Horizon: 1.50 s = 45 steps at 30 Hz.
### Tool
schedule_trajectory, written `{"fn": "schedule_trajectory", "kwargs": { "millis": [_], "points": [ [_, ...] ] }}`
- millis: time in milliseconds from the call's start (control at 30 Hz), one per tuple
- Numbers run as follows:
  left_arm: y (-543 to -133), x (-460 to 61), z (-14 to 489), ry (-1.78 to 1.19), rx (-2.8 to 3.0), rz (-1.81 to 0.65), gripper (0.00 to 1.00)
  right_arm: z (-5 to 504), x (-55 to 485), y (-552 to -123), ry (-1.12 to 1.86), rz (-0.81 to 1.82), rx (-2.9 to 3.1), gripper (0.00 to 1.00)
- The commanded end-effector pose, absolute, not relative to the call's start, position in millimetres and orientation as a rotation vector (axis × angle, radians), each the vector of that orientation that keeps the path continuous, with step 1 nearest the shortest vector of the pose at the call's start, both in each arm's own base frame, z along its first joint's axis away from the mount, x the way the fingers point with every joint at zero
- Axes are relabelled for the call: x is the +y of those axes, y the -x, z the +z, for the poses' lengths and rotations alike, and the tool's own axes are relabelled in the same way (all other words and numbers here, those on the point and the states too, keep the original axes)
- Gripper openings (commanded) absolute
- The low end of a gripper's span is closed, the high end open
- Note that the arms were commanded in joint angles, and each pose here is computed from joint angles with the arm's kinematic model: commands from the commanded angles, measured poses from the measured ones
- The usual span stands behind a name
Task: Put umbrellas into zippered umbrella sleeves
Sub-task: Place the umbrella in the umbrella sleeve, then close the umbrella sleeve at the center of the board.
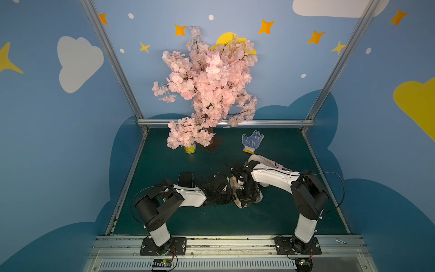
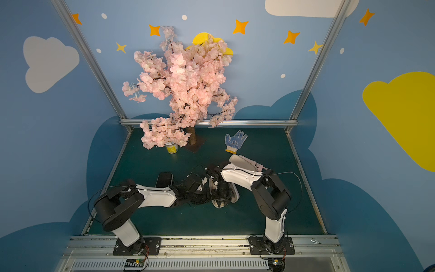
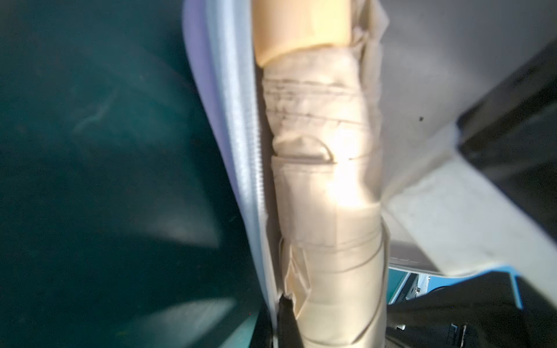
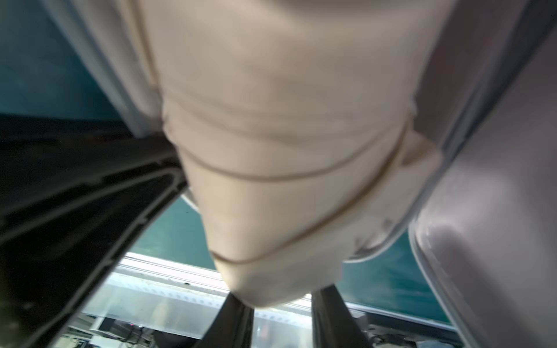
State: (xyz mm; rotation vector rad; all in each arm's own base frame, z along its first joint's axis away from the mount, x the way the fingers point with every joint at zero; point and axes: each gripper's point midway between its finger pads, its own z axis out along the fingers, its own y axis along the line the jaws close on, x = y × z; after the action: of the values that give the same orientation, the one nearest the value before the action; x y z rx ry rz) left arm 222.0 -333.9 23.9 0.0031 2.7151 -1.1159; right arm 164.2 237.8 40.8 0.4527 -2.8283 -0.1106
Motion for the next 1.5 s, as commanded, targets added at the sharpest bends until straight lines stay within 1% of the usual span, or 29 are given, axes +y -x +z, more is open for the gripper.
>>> {"fn": "schedule_trajectory", "kwargs": {
  "millis": [0,67,133,167,233,367,467,567,600,733,800,900,967,1067,1100,1233,1367,1467],
  "points": [
    [-213.3,-342.8,28.8,-0.079,2.733,-1.173,0.03,34.5,228.0,-181.3,-0.517,0.001,-2.867,0.33],
    [-213.3,-342.3,31.5,-0.079,2.73,-1.173,0.03,50.9,234.0,-179.3,-0.546,-0.06,-2.875,0.38],
    [-213.4,-341.5,35.7,-0.08,2.725,-1.171,0.03,78.1,240.4,-177.7,-0.565,-0.179,-2.898,0.47],
    [-213.3,-341.2,37.7,-0.079,2.723,-1.171,0.04,95.9,243.6,-178.4,-0.581,-0.262,-2.917,0.52],
    [-213.1,-341.0,40.8,-0.085,2.724,-1.176,0.09,123.5,238.2,-181.0,-0.575,-0.35,-2.948,0.59],
    [-212.0,-339.5,50.1,-0.081,2.722,-1.219,0.22,149.8,204.3,-201.4,-0.428,-0.43,-3.017,0.62],
    [-215.5,-330.3,58.6,-0.047,2.702,-1.227,0.26,144.2,180.9,-220.0,-0.271,-0.489,-3.036,0.62],
    [-220.1,-321.6,63.5,-0.033,2.686,-1.242,0.27,135.1,173.4,-236.6,-0.15,-0.599,-3.033,0.59],
    [-222.3,-318.8,63.5,-0.024,2.681,-1.251,0.28,133.5,173.4,-242.2,-0.118,-0.646,-3.032,0.57],
    [-233.1,-313.5,61.8,0.044,2.654,-1.319,0.27,118.5,173.3,-256.4,0.041,-0.814,-2.986,0.46],
    [-236.8,-313.3,57.0,0.059,2.659,-1.306,0.27,107.3,172.6,-255.2,0.079,-0.832,-2.953,0.43],
    [-238.2,-314.7,44.7,0.073,2.681,-1.295,0.25,96.1,172.5,-251.2,0.141,-0.882,-2.922,0.43],
    [-238.5,-318.2,38.9,0.09,2.687,-1.315,0.26,100.8,188.0,-250.2,0.151,-1.051,-2.863,0.45],
    [-238.2,-323.5,31.6,0.088,2.7,-1.319,0.25,120.4,220.9,-249.5,0.077,-1.313,-2.764,0.51],
    [-237.2,-325.4,29.6,0.083,2.703,-1.323,0.24,122.7,229.1,-248.0,0.057,-1.339,-2.741,0.51],
    [-236.7,-330.3,22.0,0.087,2.713,-1.343,0.17,103.7,248.9,-239.8,0.019,-1.259,-2.729,0.5],
    [-235.5,-327.7,17.7,0.095,2.715,-1.332,0.14,70.5,265.9,-232.6,0.019,-1.164,-2.699,0.45],
    [-233.8,-323.5,15.0,0.104,2.722,-1.323,0.13,57.2,273.7,-226.8,0.0,-1.09,-2.706,0.44]
  ]
}}
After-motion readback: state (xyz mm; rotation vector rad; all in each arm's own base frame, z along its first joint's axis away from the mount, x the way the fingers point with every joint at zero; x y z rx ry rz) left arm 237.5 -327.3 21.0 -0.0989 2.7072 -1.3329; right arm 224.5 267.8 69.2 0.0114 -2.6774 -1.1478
